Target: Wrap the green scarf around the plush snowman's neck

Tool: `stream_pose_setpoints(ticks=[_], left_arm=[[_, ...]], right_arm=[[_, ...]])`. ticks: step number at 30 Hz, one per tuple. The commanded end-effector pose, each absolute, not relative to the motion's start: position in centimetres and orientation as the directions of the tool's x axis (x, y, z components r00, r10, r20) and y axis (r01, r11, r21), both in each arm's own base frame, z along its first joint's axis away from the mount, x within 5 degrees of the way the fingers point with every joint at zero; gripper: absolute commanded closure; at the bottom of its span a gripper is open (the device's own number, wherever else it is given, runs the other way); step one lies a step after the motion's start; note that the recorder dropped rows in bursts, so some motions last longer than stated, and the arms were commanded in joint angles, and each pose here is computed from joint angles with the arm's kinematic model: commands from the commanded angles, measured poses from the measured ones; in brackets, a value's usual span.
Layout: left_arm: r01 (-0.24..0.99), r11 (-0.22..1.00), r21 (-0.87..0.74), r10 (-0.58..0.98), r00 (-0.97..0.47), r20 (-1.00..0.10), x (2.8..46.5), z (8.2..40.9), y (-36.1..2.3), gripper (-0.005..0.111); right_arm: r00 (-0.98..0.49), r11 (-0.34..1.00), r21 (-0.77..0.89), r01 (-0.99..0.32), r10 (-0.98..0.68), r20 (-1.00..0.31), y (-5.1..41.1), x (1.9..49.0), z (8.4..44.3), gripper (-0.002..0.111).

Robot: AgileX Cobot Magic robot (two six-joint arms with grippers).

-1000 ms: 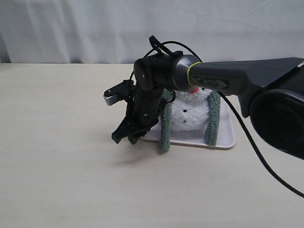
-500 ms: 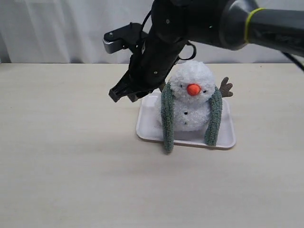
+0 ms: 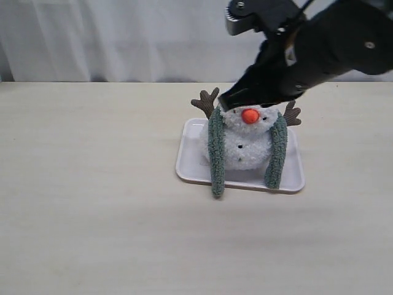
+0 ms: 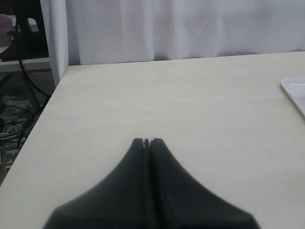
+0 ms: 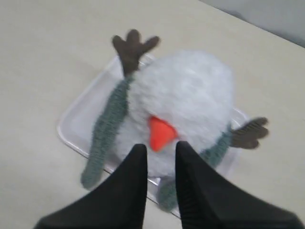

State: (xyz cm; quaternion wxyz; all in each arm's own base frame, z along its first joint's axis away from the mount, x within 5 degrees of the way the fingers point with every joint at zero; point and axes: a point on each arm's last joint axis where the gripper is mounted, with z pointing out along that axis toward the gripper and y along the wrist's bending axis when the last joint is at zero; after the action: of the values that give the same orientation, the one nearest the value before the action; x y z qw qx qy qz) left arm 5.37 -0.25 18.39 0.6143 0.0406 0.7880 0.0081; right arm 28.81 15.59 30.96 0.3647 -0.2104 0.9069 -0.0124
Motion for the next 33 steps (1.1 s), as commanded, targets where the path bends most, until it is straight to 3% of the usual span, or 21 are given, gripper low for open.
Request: stream_pose_setpoints(ticks=[1, 8, 20, 33], left_arm=[[0.051, 0.997, 0.06, 0.07, -0.231, -0.97, 5.4, 18.4, -0.2, 0.107], [0.051, 0.997, 0.06, 0.07, -0.231, -0.97, 5.4, 18.4, -0.2, 0.107], [0.051, 0.997, 0.06, 0.07, -0.231, -0.97, 5.4, 18.4, -0.2, 0.107], [0.051, 0.997, 0.06, 0.07, -0.231, -0.97, 5.4, 18.4, -0.2, 0.107]], right_arm=[[-0.681, 0.952, -0.172, -0.253, -0.301, -0.668, 11.0, 28.0, 30.2, 0.088], [-0.648, 0.975, -0.09, -0.205, -0.203, -0.734, 8.1, 26.6, 28.5, 0.088], [-0.471, 0.978, -0.048, -0.204, -0.141, -0.871, 6.9, 22.8, 33.8, 0.088], [-0.254, 0.981, 0.019, -0.195, -0.032, -0.967, 3.9, 14.4, 37.8, 0.088]])
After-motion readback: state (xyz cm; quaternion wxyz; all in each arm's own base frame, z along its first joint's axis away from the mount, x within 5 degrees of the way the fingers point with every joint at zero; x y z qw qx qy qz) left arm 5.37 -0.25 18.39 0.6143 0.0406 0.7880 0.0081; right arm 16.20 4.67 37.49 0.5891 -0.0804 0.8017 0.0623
